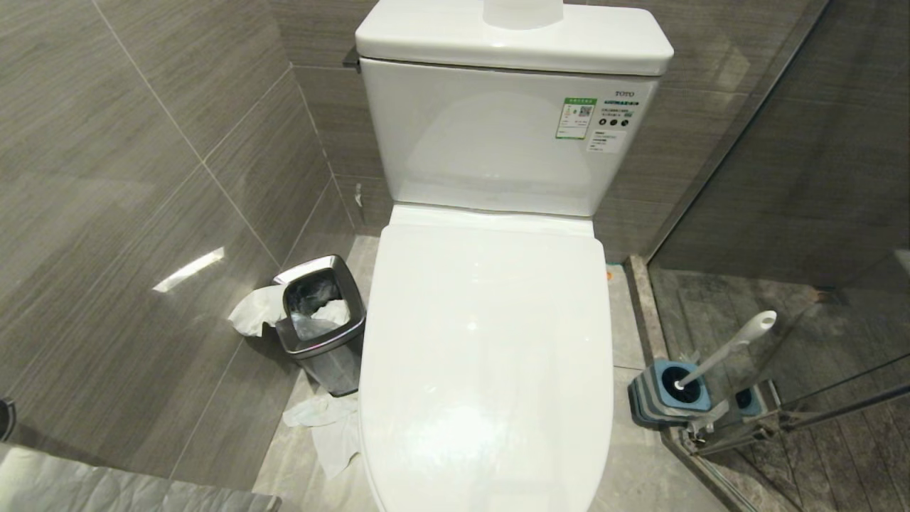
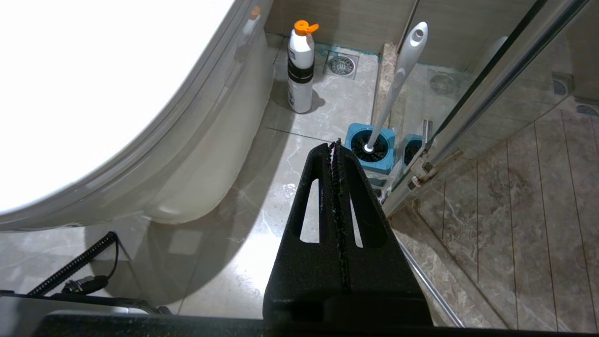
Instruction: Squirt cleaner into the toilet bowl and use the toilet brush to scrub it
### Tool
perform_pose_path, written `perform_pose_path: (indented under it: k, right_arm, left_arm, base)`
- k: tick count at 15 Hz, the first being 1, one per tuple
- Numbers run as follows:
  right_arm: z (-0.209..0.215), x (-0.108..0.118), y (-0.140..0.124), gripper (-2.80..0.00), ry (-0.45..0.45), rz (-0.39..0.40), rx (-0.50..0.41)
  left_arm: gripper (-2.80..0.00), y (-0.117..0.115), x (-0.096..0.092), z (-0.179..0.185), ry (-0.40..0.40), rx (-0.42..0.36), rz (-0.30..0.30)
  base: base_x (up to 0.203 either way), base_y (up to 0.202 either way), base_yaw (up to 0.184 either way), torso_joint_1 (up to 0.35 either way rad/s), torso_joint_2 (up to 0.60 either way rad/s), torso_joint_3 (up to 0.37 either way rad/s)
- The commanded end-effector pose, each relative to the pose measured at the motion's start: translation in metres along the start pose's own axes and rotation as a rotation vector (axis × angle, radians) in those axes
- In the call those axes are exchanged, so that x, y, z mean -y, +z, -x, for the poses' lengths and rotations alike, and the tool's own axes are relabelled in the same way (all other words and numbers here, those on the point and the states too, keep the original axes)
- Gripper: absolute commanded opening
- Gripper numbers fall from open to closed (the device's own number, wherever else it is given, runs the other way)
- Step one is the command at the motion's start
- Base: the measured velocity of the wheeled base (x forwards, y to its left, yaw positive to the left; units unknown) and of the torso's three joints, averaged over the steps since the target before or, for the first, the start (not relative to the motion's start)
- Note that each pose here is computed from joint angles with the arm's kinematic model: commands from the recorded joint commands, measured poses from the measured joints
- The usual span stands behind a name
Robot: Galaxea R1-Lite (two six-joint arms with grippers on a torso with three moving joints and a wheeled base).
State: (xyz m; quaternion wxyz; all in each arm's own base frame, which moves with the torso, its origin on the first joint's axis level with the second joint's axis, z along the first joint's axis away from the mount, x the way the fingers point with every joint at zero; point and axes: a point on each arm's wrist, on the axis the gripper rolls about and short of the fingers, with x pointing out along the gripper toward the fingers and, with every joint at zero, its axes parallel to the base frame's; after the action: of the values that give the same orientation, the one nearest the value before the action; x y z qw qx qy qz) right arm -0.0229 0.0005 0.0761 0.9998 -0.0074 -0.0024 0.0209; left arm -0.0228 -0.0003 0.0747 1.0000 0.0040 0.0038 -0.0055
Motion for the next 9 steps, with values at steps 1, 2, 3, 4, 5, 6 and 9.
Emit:
perform_pose_path:
  k: [1,2,3,4,5,6,9]
  right_arm:
    - [0.0000,0.0000,0.0001,-2.80,0.001,0.001,0.000]
    - [0.0000,0.0000,0.0001,-2.80,0.001,0.001,0.000]
    - [-0.0001,0.0000,-0.0003,-2.80,0.001,0.001,-0.001]
    - [-0.0001,0.0000,-0.0003,-2.80,0.001,0.001,-0.001]
    - [-0.0001,0.0000,-0.0003,-2.80,0.001,0.001,-0.001]
    - [0.0000,0.0000,0.0001,-2.80,0.001,0.001,0.000]
    - [0.0000,0.0000,0.0001,-2.80,0.001,0.001,0.000]
  left_arm:
    - [-2.80,-0.0008,0.0000,-0.0003,-0.001,-0.005,0.000]
    - [-2.80,-0.0008,0.0000,-0.0003,0.000,-0.005,-0.001]
    - [-2.80,-0.0008,0.0000,-0.0003,0.000,-0.005,0.000]
    - [-2.80,-0.0008,0.0000,-0.0003,0.000,-0.005,0.000]
    - [-2.80,-0.0008,0.0000,-0.0003,0.000,-0.005,-0.001]
    - [-2.80,-0.0008,0.0000,-0.0003,0.000,-0.005,0.000]
    - [-2.80,-0.0008,0.0000,-0.0003,-0.001,-0.005,0.000]
  base:
    - [0.000,0.000,0.000,0.000,0.00,0.000]
    - [0.000,0.000,0.000,0.000,0.00,0.000]
    - [0.000,0.000,0.000,0.000,0.00,0.000]
    - [0.000,0.000,0.000,0.000,0.00,0.000]
    - [0.000,0.000,0.000,0.000,0.00,0.000]
    - [0.000,0.000,0.000,0.000,0.00,0.000]
    - [0.000,0.000,0.000,0.000,0.00,0.000]
